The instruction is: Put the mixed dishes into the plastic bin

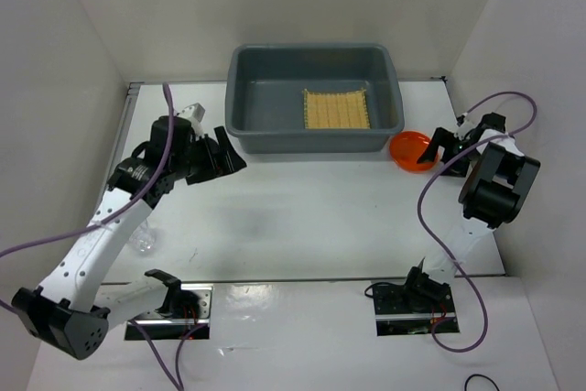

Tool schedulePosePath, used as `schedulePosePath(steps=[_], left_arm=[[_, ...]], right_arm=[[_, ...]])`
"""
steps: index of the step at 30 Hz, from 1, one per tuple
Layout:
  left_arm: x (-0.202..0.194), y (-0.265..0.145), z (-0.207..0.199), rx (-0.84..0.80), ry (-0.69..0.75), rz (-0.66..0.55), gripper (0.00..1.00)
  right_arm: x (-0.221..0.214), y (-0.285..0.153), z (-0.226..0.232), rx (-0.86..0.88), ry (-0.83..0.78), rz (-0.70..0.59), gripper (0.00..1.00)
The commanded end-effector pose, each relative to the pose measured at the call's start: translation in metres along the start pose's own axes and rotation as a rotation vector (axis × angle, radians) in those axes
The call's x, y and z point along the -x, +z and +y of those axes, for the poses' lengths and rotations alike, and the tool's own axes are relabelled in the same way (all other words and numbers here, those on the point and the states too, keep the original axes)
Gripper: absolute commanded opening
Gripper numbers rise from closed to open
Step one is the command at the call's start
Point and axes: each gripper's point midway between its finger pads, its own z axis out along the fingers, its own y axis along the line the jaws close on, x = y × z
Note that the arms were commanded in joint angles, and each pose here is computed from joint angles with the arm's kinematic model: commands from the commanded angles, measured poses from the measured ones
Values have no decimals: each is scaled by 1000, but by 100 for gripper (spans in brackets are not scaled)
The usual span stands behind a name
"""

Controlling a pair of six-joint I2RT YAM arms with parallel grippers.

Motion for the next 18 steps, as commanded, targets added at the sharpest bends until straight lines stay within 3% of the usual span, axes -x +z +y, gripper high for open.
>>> schedulePosePath(steps=[1,6,9,10,12,13,14,16,18], left_arm=[[1,-11,-7,-48,-22,-33,100],[-10,-15,-4,-53,-35,-7,100],[-9,-17,-5,-53,-35,-7,100],[-8,-19,-6,-53,-35,-7,100],[-8,-13,-1,-35,-33,6,100],[-10,-10,-2,-38,-35,22,100],[-9,-10,-5,-54,-33,21,100],[-10,-8,-7,-66,-43,23,100],[-16,-3,-2,-58,-54,35,100]], right_arm=[[20,9,-3,30,21,-50,98],[27,29,-4,81,104,-48,98],[22,44,0,149,145,-23,74],[21,52,-3,162,159,-16,57],[22,54,-4,162,160,-15,38],[19,57,-5,163,166,-7,16],[20,57,-8,169,177,-6,8],[24,51,-18,161,179,-10,0],[25,39,-26,151,205,-23,0]])
